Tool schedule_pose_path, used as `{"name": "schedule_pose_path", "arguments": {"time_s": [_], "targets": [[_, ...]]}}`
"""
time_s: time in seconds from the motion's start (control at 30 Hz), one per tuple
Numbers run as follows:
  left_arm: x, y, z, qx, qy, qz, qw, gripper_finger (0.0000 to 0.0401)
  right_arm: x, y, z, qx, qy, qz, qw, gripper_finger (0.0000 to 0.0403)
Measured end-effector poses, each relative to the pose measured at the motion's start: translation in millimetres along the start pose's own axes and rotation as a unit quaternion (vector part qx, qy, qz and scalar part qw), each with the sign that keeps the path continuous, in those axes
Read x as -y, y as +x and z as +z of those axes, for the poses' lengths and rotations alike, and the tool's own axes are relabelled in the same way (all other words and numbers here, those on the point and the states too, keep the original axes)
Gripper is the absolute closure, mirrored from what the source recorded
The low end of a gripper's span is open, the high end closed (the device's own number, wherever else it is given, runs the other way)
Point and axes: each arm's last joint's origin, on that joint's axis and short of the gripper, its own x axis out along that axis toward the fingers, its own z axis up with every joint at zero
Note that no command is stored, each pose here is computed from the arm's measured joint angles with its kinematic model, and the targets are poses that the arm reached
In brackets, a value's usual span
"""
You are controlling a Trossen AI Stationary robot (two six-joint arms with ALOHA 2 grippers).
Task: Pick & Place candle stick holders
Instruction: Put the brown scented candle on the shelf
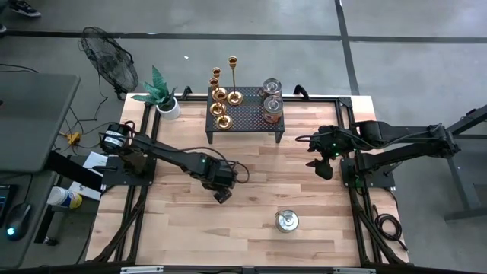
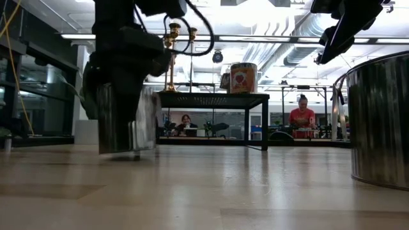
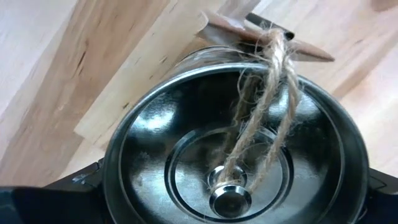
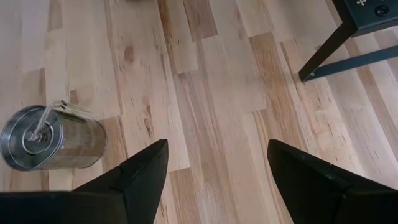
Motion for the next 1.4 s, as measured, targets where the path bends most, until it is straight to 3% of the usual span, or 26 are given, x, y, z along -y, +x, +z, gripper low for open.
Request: {"name": "schedule_pose_path", "arguments": {"time_s": [0.77,1.1,1.4], "targets": [[20,-50,35,0.092,0.019,-0.047,0.995,0.0058,-2,0,6,0.033,-0.004,0.008,0.999,0.0136],[22,-73,52,0.136,0.054,-0.062,0.987,0.0058,-15,5,30,0.127,-0.068,0.06,0.988,0.0136],[21,-77,56,0.144,0.061,-0.063,0.986,0.0058,-32,41,49,0.139,-0.149,0.072,0.976,0.0134]]}}
